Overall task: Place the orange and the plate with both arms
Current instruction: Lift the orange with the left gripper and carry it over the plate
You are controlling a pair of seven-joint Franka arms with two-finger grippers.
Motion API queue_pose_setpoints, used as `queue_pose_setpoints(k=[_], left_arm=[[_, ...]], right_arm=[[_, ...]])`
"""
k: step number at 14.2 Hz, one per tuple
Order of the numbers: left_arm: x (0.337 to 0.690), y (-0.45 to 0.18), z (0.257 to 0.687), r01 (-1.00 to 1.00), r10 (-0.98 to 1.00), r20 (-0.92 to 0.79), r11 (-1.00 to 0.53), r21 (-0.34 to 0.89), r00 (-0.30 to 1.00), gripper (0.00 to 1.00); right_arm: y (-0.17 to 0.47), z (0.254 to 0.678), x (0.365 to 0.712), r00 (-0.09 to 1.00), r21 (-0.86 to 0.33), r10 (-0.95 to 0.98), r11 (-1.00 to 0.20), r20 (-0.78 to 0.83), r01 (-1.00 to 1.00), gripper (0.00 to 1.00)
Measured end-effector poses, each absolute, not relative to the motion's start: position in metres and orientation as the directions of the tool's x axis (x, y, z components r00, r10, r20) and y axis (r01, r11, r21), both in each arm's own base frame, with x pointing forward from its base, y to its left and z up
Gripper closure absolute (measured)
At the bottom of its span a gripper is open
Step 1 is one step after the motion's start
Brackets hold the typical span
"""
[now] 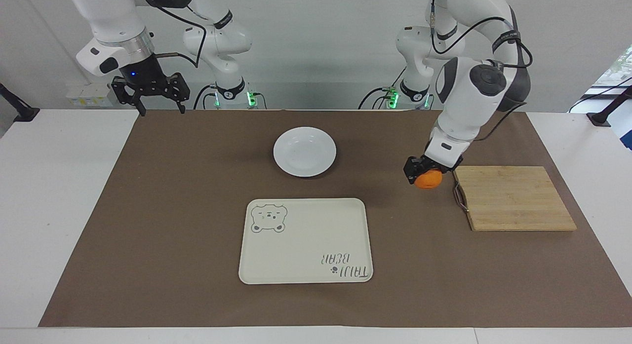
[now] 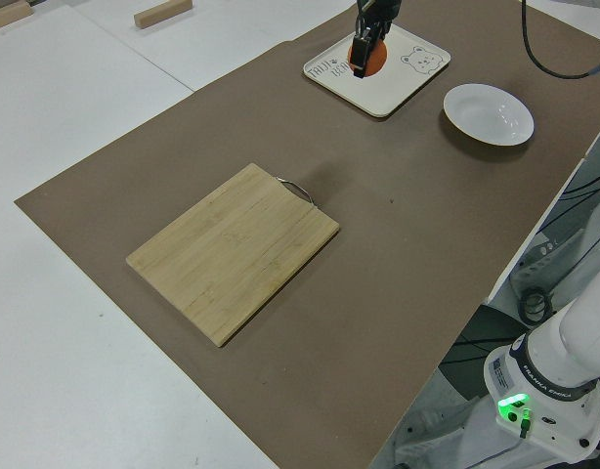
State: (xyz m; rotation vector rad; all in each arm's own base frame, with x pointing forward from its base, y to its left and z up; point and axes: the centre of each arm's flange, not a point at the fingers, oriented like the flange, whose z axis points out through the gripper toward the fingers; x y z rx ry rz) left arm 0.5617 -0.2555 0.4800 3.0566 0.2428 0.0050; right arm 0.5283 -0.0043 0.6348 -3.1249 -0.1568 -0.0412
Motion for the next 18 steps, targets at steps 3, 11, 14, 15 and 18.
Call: queue_pose_setpoints(k=[3, 11, 14, 15, 18], left_arm=[[0.535, -0.308, 0.475, 0.153, 0.153, -0.002, -0.985, 0.080, 0.988, 0.24], [0.462, -0.404, 0.428, 0.072, 0.075, 0.023, -0.991, 0.117, 0.997, 0.24], [0.443, -0.429, 0.409, 0.043, 0.046, 0.018, -0.992, 0.118, 0.999, 0.24], [0.437, -0.436, 0.403, 0.037, 0.039, 0.015, -0.992, 0.120, 0.999, 0.24], [0.417, -0.451, 0.393, 0.017, 0.018, 0.005, -0.992, 0.126, 1.000, 0.24]], right_arm=[[0.000, 0.631, 0.530, 0.994, -0.041, 0.101, -0.994, 0.037, 0.102, 0.00], [0.009, 0.595, 0.536, 0.990, -0.124, 0.143, -0.982, 0.013, 0.144, 0.00], [0.014, 0.579, 0.536, 0.990, -0.193, 0.139, -0.972, -0.007, 0.135, 0.00], [0.016, 0.573, 0.535, 0.990, -0.232, 0.143, -0.963, -0.012, 0.136, 0.00], [0.019, 0.554, 0.532, 0.986, -0.317, 0.165, -0.937, -0.030, 0.148, 0.00]])
